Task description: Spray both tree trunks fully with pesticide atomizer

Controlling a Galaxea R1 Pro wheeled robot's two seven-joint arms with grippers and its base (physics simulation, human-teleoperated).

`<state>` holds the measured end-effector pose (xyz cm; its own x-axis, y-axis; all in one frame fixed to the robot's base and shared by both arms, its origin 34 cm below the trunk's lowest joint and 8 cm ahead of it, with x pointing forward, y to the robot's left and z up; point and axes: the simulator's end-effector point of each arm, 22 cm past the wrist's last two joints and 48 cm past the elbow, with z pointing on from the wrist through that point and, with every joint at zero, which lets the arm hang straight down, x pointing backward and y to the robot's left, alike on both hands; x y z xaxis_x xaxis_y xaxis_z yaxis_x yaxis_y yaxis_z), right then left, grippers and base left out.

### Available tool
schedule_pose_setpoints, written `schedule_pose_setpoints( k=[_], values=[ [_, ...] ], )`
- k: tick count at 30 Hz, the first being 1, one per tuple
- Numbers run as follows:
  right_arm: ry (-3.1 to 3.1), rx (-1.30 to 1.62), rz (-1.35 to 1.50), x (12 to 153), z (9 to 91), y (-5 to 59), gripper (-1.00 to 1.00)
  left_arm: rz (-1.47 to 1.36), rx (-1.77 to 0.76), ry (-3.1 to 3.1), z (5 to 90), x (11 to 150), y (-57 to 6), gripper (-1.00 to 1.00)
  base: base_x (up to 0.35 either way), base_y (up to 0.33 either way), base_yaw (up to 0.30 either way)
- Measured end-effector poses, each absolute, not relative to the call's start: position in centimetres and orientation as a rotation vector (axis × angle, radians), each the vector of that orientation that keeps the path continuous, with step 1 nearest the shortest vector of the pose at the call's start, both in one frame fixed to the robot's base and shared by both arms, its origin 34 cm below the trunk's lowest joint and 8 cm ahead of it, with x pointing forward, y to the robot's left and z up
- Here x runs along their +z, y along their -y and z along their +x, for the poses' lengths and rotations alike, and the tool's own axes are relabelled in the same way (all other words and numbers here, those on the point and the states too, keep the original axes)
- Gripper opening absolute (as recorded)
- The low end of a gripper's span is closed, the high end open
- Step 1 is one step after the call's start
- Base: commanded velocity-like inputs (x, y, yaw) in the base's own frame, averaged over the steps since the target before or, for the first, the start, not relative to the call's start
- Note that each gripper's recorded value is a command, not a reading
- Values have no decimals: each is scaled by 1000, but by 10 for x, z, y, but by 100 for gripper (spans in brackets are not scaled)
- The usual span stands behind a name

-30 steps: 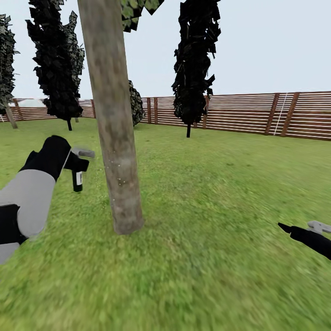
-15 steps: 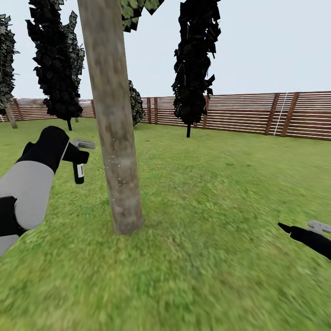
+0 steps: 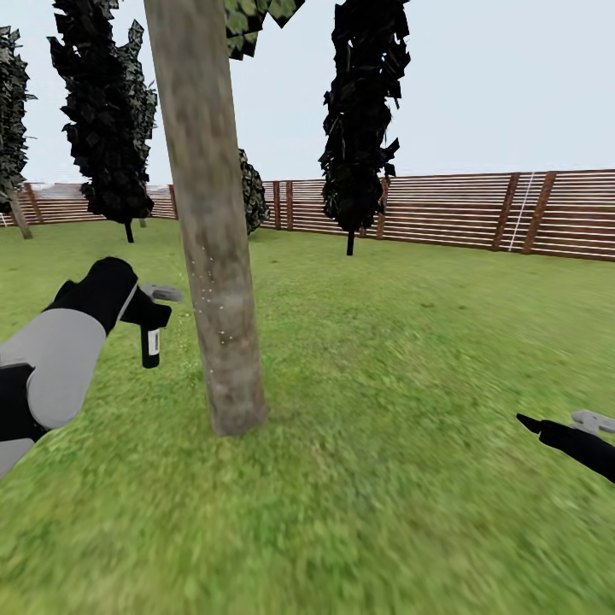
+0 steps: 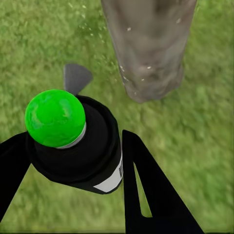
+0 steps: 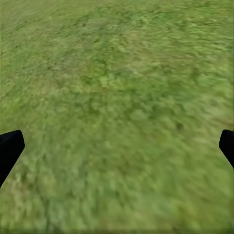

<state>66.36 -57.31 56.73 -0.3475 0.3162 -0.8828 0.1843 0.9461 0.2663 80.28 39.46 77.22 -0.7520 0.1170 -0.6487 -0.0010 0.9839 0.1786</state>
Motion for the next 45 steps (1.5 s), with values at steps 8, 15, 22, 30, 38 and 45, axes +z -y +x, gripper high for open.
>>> schedule_pose_setpoints(
  k=[8, 15, 22, 30, 38, 45],
  values=[
    [-1938, 141, 362, 567, 664, 573, 100, 131, 201, -2498, 794, 721, -388, -100, 0, 0, 0],
    [-1938, 142, 362, 567, 664, 573, 100, 140, 255, -2542, 779, 668, -413, -100, 0, 0, 0],
    [-1938, 142, 362, 567, 664, 573, 100, 165, 333, -2562, 764, 613, -424, -100, 0, 0, 0],
    [-1938, 141, 361, 567, 664, 573, 100, 192, 281, -2539, 759, 578, -418, -100, 0, 0, 0],
    [-1937, 143, 361, 567, 664, 573, 100, 58, 259, -2518, 742, 535, -436, -100, 0, 0, 0],
    [-1937, 144, 361, 568, 664, 573, 100, -5, 210, -2545, 726, 512, -441, -100, 0, -37, 142]
  ],
)
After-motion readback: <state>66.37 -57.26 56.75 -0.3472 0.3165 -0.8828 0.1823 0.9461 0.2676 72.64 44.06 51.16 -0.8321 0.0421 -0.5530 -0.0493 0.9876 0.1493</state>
